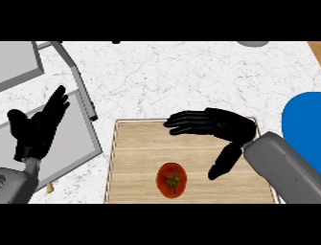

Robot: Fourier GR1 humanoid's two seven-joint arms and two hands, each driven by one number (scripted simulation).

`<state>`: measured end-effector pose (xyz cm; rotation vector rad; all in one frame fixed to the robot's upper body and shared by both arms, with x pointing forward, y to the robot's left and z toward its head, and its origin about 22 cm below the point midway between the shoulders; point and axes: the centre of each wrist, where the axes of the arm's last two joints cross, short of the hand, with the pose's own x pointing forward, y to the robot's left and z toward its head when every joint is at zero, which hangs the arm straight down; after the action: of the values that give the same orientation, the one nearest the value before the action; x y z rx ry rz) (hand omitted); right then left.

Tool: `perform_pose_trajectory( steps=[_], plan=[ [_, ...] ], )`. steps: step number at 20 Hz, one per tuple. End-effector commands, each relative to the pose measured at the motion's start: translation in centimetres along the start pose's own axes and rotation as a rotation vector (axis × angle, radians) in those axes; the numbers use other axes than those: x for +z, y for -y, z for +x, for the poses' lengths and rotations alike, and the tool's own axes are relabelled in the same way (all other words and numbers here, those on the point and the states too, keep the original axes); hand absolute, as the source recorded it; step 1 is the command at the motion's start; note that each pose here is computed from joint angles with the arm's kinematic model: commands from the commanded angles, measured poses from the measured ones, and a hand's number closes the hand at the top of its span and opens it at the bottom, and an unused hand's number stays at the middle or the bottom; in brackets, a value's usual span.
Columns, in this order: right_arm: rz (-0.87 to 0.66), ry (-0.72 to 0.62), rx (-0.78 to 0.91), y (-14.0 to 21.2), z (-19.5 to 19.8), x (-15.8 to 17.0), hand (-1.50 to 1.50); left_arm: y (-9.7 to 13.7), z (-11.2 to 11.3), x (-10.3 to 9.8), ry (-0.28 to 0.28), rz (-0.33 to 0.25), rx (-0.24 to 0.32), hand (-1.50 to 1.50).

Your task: Pick the tomato from the tray and place it in the plate

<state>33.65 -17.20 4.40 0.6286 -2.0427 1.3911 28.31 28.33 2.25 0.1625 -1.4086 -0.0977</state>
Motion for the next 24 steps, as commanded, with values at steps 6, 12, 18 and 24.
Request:
perform_pose_trajectory(
  steps=[6, 12, 18, 24],
  plan=[
    [0.252, -0.063, 0.109, 0.3, 0.7, -1.2, -1.50, -1.6, 0.5, -0.5, -0.020, 0.020, 0.002, 0.00],
    [0.306, -0.122, 0.272, -1.4, 2.7, -2.5, -1.50, 0.2, -0.7, -0.8, 0.006, 0.031, -0.003, 0.00],
    [0.376, -0.187, 0.358, -2.5, 1.8, -2.7, -1.50, -0.8, -1.7, -0.5, -0.017, 0.018, 0.010, 0.00],
    [0.444, -0.221, 0.379, -4.0, 1.9, -4.2, -1.50, -0.1, -1.2, -0.9, -0.013, 0.009, 0.021, 0.00]
  ],
)
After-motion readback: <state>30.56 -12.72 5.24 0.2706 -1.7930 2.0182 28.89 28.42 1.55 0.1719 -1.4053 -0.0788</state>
